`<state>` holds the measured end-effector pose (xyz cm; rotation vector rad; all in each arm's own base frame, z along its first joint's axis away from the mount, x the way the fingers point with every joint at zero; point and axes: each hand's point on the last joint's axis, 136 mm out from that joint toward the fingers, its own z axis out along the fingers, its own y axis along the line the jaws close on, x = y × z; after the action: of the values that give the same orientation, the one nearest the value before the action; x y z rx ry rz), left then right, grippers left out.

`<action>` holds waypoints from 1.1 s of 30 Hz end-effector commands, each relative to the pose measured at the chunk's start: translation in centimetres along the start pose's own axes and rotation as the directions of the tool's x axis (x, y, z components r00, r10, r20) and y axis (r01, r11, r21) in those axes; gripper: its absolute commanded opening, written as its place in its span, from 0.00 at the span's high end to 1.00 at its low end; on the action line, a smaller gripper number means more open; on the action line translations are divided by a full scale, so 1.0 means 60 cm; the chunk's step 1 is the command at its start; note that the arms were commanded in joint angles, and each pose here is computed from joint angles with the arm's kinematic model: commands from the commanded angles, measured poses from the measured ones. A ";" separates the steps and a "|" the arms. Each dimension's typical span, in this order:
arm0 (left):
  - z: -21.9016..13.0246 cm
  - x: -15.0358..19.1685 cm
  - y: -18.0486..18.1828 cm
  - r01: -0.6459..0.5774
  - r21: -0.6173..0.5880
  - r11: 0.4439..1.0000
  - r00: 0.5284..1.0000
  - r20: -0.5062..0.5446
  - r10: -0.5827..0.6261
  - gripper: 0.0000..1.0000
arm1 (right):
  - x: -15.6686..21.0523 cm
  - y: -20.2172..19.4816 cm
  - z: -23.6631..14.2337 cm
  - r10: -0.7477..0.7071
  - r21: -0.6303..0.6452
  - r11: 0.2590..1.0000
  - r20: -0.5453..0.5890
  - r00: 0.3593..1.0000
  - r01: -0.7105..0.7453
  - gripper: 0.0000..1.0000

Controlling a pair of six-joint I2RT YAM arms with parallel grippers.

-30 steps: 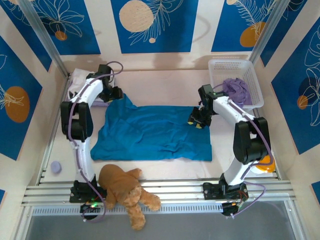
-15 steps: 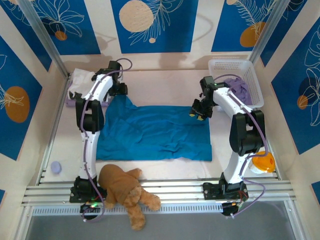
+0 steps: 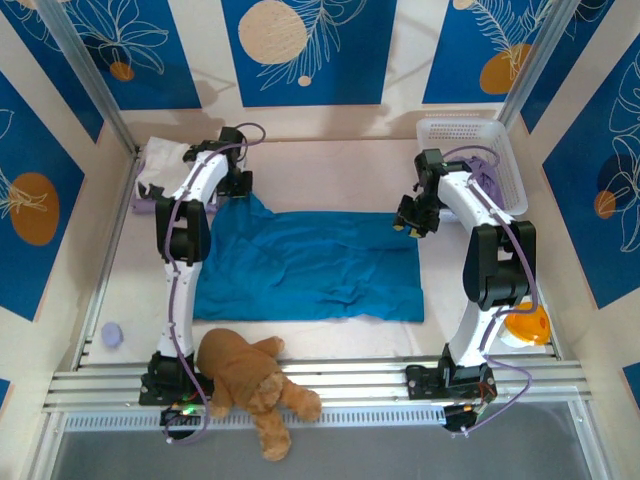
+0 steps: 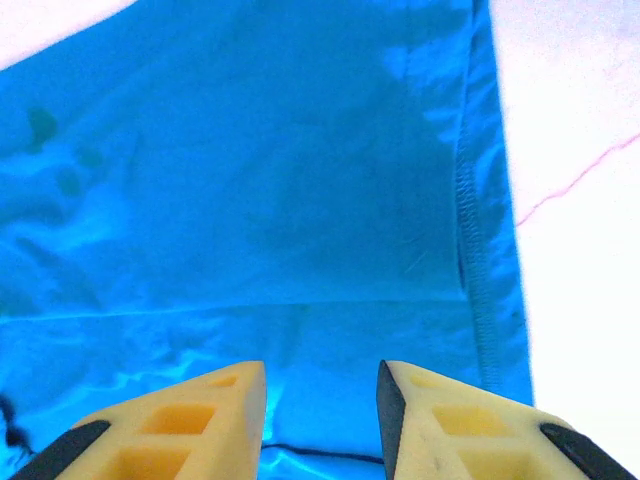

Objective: Fold and stack the t-shirts

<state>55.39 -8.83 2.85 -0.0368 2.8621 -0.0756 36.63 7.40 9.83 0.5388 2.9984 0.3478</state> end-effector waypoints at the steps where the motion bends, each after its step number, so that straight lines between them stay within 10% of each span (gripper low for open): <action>1: -0.013 0.007 -0.020 0.003 0.051 0.999 1.000 -0.020 -0.002 1.00 | -0.021 -0.003 -0.004 -0.051 0.045 0.998 0.030 0.998 0.050 0.63; 33: -0.202 -0.005 -0.030 -0.002 0.154 0.988 0.990 0.138 -0.019 1.00 | -0.101 0.026 0.123 -0.240 0.257 0.936 -0.031 0.970 0.240 0.65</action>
<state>52.70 -10.09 11.29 -0.0143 2.7662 -0.2424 43.91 7.92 3.97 0.2057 3.0405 -0.0539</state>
